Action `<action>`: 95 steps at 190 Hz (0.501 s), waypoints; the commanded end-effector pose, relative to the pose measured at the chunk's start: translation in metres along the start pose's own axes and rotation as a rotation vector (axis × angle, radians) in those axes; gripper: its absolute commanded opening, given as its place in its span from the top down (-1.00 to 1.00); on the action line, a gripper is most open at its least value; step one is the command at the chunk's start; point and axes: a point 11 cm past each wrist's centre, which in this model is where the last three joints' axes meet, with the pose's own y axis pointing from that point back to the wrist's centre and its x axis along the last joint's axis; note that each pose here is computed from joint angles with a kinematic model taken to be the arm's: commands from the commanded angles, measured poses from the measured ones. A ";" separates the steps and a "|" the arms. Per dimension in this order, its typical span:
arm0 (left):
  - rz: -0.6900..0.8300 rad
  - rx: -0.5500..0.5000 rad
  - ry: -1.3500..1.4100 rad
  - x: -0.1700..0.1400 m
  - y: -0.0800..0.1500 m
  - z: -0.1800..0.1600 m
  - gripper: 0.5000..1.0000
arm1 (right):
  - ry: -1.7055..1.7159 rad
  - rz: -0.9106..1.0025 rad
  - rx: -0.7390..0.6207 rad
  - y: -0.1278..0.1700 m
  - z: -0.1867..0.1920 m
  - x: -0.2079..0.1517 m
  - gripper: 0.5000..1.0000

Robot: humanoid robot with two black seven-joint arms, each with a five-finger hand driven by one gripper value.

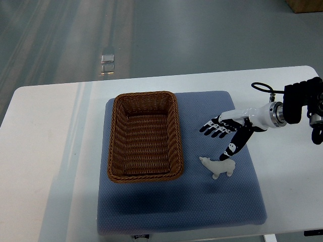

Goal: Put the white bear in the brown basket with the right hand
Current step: 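Lower the right hand onto the white bear and close fingers around it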

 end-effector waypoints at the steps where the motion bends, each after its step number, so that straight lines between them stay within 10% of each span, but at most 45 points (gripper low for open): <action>1: 0.000 0.000 0.000 0.000 0.000 0.000 -1.00 | -0.007 0.001 -0.002 -0.003 0.006 -0.005 -0.65; 95: 0.005 0.000 0.002 0.002 0.000 0.000 -1.00 | 0.033 -0.013 -0.001 -0.010 0.018 -0.021 -0.60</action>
